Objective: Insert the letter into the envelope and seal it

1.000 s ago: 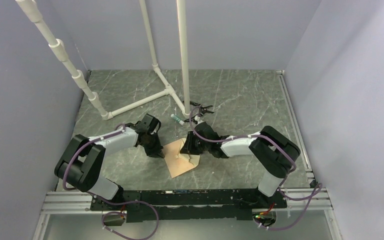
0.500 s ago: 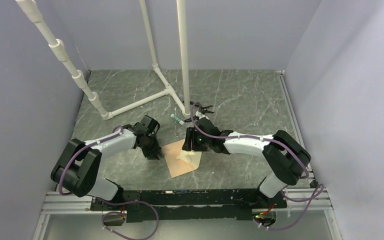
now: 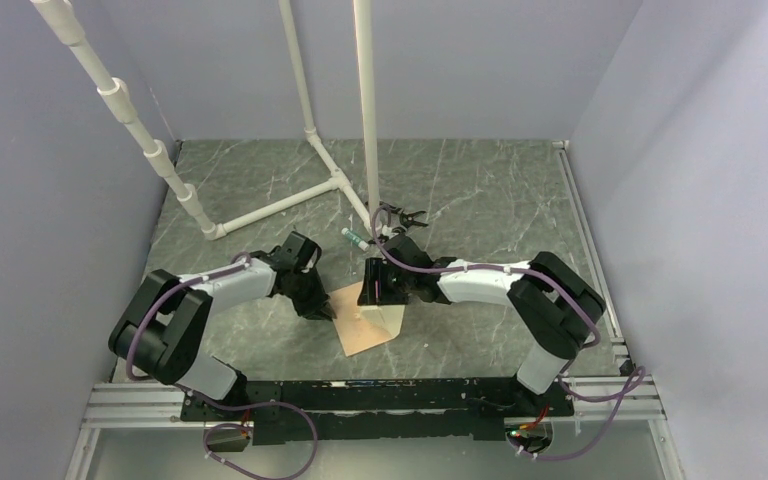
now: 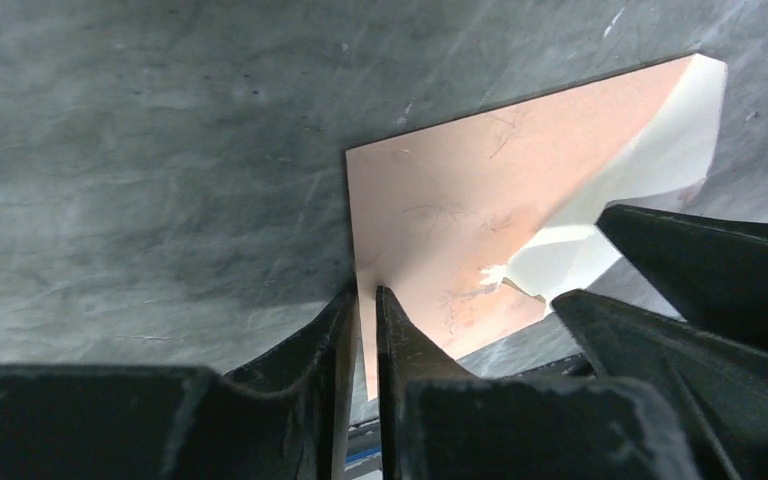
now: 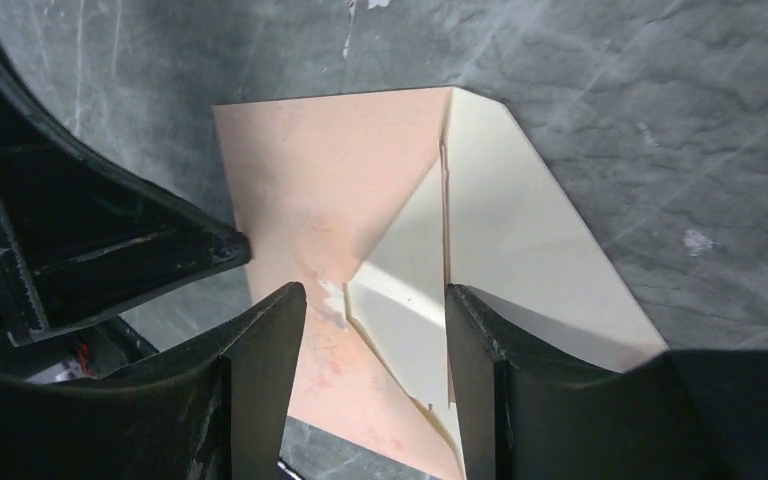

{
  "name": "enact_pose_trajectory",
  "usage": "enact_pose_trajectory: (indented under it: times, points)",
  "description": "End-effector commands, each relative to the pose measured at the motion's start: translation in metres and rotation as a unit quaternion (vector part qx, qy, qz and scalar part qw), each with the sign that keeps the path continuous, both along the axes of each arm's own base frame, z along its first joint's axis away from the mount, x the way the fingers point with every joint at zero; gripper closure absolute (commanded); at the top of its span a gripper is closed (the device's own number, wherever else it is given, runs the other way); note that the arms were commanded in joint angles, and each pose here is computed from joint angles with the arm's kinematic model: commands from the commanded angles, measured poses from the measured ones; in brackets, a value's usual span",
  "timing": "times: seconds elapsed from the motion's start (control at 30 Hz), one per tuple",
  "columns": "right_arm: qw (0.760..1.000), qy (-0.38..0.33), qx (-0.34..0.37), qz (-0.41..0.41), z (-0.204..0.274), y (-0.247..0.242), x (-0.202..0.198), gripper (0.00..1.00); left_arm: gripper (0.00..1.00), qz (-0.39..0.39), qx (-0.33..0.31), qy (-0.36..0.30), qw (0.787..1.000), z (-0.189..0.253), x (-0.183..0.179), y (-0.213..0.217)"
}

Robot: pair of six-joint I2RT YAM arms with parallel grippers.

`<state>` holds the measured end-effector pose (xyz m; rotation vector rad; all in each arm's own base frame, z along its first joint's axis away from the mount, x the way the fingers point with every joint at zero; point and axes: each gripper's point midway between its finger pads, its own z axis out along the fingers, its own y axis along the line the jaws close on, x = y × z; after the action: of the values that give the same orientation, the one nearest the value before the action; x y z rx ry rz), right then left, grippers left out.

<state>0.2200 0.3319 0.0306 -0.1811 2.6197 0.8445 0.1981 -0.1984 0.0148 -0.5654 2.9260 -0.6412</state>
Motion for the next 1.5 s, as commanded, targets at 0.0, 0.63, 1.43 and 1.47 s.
enact_pose_trajectory:
  times: [0.0, 0.63, 1.43, 1.47]
  points:
    - [0.998, 0.002, 0.041, 0.037, 0.012, 0.021, -0.004, 0.42, 0.83, -0.016, -0.02, 0.007, 1.0, -0.005, 0.002, -0.011]
    - [0.999, -0.031, 0.007, -0.015, 0.027, -0.003, 0.011, 0.41, 0.77, -0.04, -0.043, -0.06, 0.996, 0.017, 0.026, -0.022]
    - [0.985, -0.139, -0.038, -0.094, 0.077, -0.056, 0.031, 0.42, 0.27, 0.05, 0.212, -0.116, 0.969, 0.048, 0.123, 0.085]
    - [0.984, -0.142, -0.04, -0.097, 0.078, -0.058, 0.031, 0.42, 0.31, 0.05, 0.21, -0.114, 0.97, 0.047, 0.128, 0.085]
